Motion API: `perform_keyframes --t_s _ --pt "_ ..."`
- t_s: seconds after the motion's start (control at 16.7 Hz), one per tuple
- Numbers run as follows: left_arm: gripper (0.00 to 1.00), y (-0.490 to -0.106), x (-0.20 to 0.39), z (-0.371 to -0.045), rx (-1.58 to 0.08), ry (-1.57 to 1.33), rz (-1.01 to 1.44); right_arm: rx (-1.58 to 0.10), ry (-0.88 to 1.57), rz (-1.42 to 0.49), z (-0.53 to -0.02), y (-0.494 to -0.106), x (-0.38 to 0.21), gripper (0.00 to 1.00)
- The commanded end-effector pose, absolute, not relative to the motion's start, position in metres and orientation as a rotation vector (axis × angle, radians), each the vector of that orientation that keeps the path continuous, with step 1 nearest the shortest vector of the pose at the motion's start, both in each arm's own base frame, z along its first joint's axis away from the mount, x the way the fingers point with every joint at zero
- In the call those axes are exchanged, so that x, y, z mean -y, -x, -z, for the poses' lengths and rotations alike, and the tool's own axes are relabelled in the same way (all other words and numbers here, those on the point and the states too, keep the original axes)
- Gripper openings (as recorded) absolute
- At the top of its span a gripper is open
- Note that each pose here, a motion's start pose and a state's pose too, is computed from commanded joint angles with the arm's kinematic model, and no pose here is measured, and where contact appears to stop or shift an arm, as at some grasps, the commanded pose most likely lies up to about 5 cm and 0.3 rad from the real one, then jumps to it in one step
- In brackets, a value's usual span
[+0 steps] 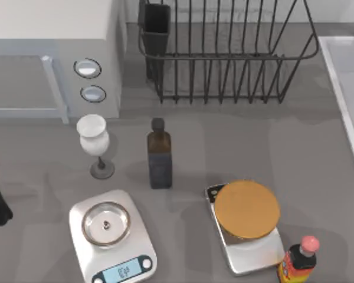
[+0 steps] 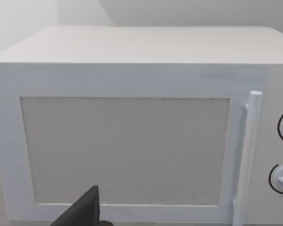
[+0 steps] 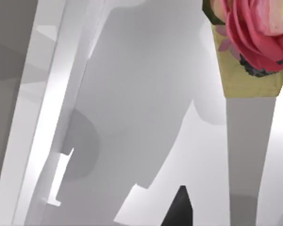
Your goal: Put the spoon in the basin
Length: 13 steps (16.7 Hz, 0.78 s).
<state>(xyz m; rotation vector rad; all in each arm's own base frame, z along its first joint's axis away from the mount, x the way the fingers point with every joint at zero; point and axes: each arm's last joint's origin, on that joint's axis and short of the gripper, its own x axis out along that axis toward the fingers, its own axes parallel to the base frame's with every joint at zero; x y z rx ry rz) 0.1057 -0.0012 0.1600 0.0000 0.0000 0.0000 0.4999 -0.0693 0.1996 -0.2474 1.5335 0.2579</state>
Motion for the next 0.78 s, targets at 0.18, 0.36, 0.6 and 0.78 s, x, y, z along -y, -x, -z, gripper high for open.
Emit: perform_keyframes --t_s 0.18,0.36,0.6,0.78 --pt "1.00 -0.106 0.001 -0.160 0.000 0.000 0.000 -1.534 0.242 -0.254 -0.199 -0.500 0.072 0.00" --pt "1.00 -0.106 0.001 -0.160 0.000 0.000 0.000 -1.521 0.245 -0.252 -0.196 -0.502 0.072 0.00" --pt "1.00 -0.106 0.001 -0.160 0.000 0.000 0.000 -1.540 0.244 -0.260 -0.174 -0.503 0.070 0.00" --pt "1.00 -0.106 0.001 -0.160 0.000 0.000 0.000 -1.544 0.244 -0.261 -0.159 -0.501 0.069 0.00"
